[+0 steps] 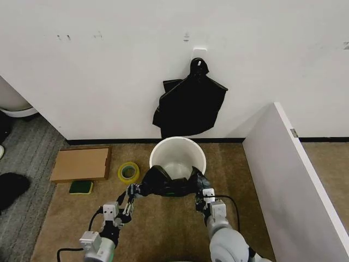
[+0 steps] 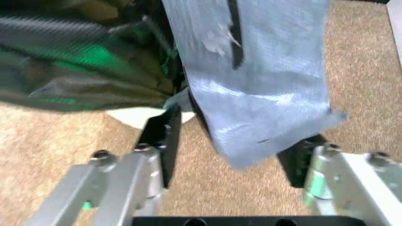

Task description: Place the garbage bag over the trash bin.

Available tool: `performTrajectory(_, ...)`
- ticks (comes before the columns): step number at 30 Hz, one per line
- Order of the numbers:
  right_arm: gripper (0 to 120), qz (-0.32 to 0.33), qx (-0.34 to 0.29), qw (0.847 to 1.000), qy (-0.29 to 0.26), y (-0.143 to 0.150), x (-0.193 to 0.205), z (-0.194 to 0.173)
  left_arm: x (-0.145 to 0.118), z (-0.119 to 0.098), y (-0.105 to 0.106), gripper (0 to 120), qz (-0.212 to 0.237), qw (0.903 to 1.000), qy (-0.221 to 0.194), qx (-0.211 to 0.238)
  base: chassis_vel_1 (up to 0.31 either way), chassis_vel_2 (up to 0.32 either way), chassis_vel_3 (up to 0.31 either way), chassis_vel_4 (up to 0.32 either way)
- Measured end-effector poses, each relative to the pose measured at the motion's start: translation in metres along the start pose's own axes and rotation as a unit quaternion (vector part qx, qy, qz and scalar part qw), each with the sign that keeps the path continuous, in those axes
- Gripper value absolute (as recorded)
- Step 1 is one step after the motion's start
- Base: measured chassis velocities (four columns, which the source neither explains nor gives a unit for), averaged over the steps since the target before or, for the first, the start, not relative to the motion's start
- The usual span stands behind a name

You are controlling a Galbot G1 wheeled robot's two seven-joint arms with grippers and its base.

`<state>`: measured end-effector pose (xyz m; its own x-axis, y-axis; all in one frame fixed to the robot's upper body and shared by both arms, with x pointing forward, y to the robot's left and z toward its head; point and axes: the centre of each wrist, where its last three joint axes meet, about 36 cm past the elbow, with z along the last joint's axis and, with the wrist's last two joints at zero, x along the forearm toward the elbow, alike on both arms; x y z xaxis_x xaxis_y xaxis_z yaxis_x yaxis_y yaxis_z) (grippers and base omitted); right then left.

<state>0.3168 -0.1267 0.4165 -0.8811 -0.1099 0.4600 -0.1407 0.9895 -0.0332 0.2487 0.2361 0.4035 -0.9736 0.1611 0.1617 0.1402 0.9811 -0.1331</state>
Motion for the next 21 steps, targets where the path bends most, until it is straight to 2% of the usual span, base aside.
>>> performTrajectory(2,58,-0.004,-0.004,1.000,-0.002,-0.002,0.009,0.001,0.008,-0.002,-0.004,63,0.005,1.0000,-0.003,0.000,0.000,0.000,0.000,0.000)
performTrajectory(5,62,-0.005,-0.005,1.000,-0.003,-0.002,0.012,0.002,0.011,-0.003,-0.006,66,0.008,1.0000,-0.004,0.000,0.000,0.000,0.000,0.000)
performTrajectory(6,68,-0.005,-0.006,1.000,-0.005,-0.003,0.018,0.004,0.016,-0.004,-0.009,74,0.011,0.9999,-0.006,-0.001,0.000,0.000,0.000,0.000)
performTrajectory(10,84,-0.006,-0.008,1.000,-0.007,-0.005,0.030,0.005,0.024,-0.006,-0.013,89,0.011,0.9998,-0.013,-0.006,0.000,0.000,0.000,0.000)
performTrajectory(11,91,-0.007,-0.008,1.000,-0.007,-0.005,0.034,0.006,0.026,-0.006,-0.014,95,0.010,0.9998,-0.014,-0.005,0.000,0.000,0.000,0.000)
performTrajectory(16,100,-0.006,-0.017,1.000,-0.018,-0.011,0.050,0.006,0.036,-0.011,-0.020,100,0.011,0.9995,-0.029,0.003,0.000,0.000,0.000,0.000)
performTrajectory(21,100,-0.009,-0.025,0.999,-0.046,-0.019,0.069,-0.005,0.040,-0.017,-0.026,100,0.007,0.9983,-0.056,0.015,0.000,0.000,0.000,0.000)
